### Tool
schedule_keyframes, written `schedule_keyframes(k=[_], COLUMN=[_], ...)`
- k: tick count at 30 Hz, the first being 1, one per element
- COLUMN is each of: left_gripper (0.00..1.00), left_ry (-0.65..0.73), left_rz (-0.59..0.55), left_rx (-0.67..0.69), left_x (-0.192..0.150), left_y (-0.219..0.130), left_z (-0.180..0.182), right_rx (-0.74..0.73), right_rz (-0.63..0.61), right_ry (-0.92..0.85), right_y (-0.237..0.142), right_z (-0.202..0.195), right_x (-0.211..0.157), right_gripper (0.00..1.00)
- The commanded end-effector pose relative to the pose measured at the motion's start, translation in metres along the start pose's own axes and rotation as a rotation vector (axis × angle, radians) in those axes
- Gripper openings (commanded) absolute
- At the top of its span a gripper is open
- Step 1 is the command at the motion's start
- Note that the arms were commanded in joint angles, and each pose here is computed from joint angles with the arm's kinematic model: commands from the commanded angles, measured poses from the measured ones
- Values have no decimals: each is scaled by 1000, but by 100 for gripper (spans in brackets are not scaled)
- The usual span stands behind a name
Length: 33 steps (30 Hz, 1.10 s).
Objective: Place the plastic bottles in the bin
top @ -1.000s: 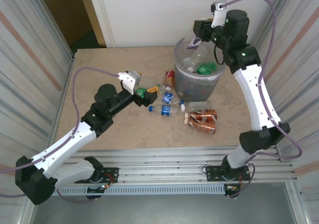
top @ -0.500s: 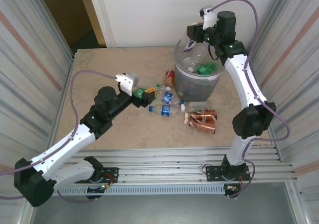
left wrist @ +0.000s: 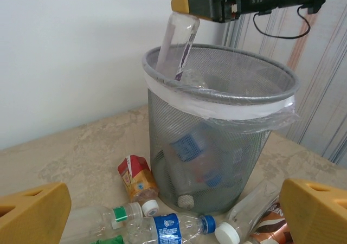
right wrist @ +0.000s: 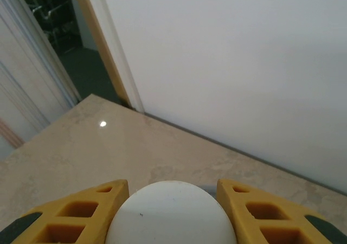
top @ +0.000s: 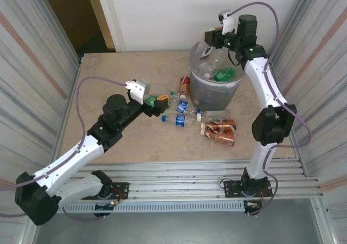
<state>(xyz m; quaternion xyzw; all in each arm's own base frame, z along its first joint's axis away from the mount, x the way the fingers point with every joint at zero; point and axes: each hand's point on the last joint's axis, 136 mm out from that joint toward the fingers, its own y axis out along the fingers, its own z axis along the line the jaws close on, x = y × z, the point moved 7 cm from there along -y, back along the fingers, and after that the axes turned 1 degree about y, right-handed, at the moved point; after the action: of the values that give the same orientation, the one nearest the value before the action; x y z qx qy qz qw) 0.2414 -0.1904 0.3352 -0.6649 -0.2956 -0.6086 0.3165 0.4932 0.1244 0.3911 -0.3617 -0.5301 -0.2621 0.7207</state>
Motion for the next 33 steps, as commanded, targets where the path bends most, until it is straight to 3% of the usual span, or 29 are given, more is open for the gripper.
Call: schedule_keyframes(k=[1, 10, 11, 20, 27, 33], left_gripper=[99, 99, 99, 99, 99, 99], left_ry=[-4, -4, -4, -7, -6, -7], left_rz=[-4, -4, -2, -5, -3, -1], left_rx=[18, 20, 19, 13, 9, 8], left_x=[-1, -1, -2, 0, 1, 0], left_y=[-4, -3, -2, -2, -1, -1], left_z=[0, 1, 1, 0, 0, 0], right_rx=[37, 73, 76, 93, 35, 18], right_rz=[33, 93, 127, 178, 210, 194], right_ry=[-7, 28, 47, 65, 27, 13], right_y=[12, 23, 27, 38, 49, 49], right_z=[-4, -7, -10, -12, -13, -5], right_x=[-18, -46, -61, -80, -83, -69], right_gripper=[34, 36, 37, 45, 54, 72])
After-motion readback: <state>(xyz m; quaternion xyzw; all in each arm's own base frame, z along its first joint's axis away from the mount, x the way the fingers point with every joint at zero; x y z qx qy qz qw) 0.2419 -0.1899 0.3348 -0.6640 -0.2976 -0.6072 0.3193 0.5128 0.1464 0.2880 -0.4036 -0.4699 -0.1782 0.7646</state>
